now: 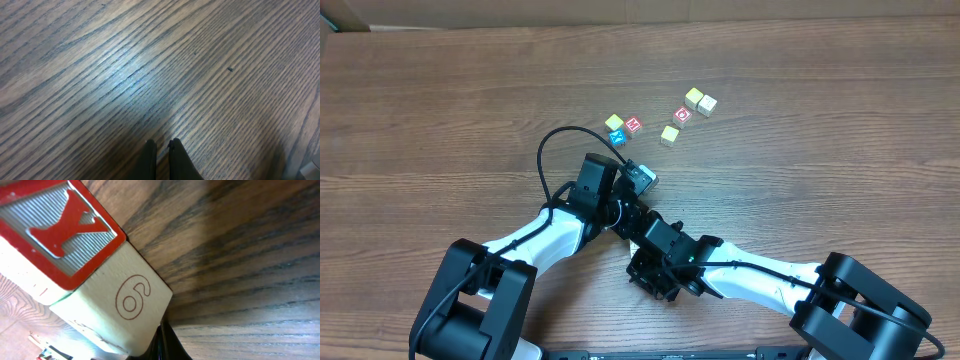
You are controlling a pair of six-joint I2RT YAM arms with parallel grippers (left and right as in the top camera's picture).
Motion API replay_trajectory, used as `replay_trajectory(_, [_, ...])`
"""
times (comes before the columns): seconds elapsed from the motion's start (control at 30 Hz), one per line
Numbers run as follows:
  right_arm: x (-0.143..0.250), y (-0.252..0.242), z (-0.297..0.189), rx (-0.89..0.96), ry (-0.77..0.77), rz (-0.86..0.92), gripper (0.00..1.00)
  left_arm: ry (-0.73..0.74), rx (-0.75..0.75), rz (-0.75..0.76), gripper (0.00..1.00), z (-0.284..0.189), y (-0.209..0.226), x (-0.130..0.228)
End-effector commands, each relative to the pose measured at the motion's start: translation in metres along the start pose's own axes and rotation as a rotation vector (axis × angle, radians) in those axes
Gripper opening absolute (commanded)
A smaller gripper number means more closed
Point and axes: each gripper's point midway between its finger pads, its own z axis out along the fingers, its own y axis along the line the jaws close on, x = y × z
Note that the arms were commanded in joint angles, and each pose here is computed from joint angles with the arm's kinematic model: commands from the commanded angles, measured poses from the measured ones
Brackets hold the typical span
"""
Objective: Flip 5 blocks
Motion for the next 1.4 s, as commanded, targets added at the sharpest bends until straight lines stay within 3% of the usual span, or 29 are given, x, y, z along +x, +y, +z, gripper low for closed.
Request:
replay_trajectory(0.0, [-0.016, -0.004, 0.001, 0.017, -0.066, 0.020, 0.04, 0.068, 0.016, -0.017, 0.04, 0.009, -0.007, 0.022])
replay_trajectory(1.37, [-0.001, -0.011, 0.005, 0.048, -0.049, 0.022, 0.04, 0.068, 0.017, -0.024, 0.04, 0.009, -0.007, 0.022])
